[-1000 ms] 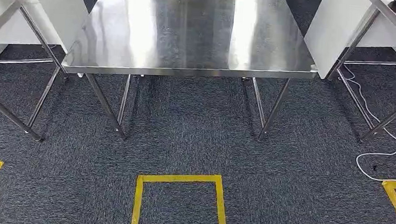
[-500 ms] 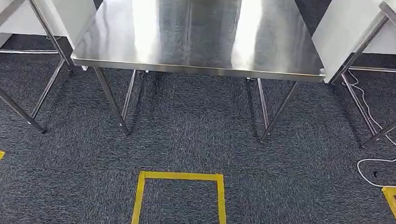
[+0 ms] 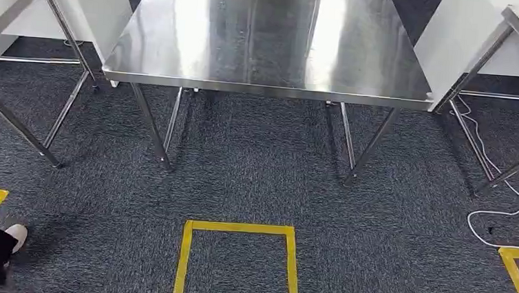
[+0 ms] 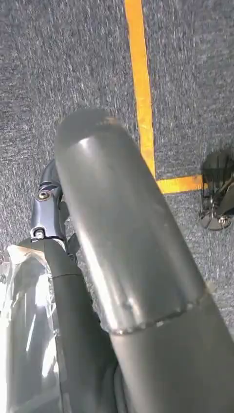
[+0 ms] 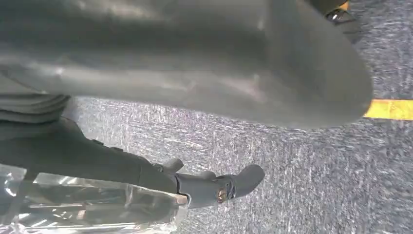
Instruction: Take the parts from the cabinet and place them on the table.
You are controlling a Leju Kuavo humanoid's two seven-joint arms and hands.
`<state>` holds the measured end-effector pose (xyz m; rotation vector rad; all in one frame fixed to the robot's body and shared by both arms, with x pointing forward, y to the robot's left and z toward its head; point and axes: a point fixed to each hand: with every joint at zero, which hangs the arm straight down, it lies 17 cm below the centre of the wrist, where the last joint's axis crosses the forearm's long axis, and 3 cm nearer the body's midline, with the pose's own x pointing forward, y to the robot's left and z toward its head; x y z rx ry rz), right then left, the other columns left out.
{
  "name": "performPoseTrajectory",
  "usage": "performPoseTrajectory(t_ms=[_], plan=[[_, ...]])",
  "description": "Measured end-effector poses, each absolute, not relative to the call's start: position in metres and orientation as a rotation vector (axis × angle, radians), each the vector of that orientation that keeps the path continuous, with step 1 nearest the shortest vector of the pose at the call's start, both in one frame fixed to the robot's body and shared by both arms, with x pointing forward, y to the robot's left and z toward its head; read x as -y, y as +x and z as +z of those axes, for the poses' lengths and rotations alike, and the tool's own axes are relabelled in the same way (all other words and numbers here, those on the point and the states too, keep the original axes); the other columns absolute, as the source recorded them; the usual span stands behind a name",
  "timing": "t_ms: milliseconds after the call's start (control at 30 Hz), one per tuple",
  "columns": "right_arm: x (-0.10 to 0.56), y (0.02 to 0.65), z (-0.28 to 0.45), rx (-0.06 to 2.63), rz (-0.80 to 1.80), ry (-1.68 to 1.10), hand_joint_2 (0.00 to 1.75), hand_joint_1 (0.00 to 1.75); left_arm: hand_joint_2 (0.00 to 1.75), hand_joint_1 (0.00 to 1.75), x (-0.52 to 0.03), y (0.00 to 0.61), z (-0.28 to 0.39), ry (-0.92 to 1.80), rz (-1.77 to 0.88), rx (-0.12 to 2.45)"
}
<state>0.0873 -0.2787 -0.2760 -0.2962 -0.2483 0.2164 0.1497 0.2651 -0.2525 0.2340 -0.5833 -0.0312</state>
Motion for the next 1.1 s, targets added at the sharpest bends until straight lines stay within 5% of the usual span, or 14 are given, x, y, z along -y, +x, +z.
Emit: performPoseTrajectory(t_ms=[1100], plan=[[0.2758, 0.0813, -0.2769, 0.233, 0.219, -0.293, 0.00, 0.00, 0.00, 0.00, -0.2654, 0.1483, -0.2530, 0.234, -0.028, 0.579]])
